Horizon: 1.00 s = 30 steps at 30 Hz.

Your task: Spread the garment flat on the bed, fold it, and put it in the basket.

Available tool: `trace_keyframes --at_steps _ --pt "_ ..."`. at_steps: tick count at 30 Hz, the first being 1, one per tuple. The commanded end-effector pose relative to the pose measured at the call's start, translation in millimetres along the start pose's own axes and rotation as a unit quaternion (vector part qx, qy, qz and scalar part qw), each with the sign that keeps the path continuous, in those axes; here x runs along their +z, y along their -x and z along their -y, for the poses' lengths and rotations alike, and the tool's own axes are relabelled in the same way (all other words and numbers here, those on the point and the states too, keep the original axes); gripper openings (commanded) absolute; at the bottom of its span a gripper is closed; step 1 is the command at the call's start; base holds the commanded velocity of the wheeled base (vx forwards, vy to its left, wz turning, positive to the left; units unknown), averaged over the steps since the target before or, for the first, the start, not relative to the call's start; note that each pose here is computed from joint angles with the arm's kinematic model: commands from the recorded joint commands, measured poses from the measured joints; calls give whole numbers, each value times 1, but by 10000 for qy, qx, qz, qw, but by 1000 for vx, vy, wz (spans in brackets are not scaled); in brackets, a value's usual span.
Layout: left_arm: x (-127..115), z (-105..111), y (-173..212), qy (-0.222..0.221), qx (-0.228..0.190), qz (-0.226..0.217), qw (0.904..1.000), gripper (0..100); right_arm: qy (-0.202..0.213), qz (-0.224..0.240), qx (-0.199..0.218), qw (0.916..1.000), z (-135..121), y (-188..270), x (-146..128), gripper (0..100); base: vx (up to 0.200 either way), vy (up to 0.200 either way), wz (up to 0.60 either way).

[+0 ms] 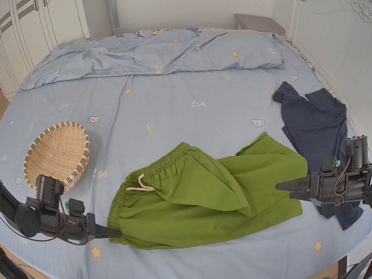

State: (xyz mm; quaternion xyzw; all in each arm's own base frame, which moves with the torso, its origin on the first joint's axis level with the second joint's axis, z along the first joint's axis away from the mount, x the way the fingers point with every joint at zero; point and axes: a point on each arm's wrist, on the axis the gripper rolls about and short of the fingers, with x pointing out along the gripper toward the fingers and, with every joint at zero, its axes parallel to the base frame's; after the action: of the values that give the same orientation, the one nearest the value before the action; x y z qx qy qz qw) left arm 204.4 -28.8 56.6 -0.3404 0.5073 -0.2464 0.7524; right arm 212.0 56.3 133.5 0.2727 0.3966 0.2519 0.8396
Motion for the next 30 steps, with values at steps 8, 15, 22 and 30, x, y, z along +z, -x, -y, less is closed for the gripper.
trace_keyframes --at_steps 8,15,22,30 --pt "-2 -21 43 -267 105 698 9971 0 -331 -459 -557 9968 40 5 -21 100 0 0 0" --pt "-3 -22 43 -257 99 691 9972 0 -571 -1184 -424 9904 61 -11 -40 100 0 0 0" --pt "-3 -22 44 -249 105 713 9971 0 -671 -1378 -456 9871 69 -20 -42 100 0 0 0" --pt "-3 -22 44 -262 112 720 9970 0 -708 -1440 -246 9867 74 -28 -40 100 0 0 0"
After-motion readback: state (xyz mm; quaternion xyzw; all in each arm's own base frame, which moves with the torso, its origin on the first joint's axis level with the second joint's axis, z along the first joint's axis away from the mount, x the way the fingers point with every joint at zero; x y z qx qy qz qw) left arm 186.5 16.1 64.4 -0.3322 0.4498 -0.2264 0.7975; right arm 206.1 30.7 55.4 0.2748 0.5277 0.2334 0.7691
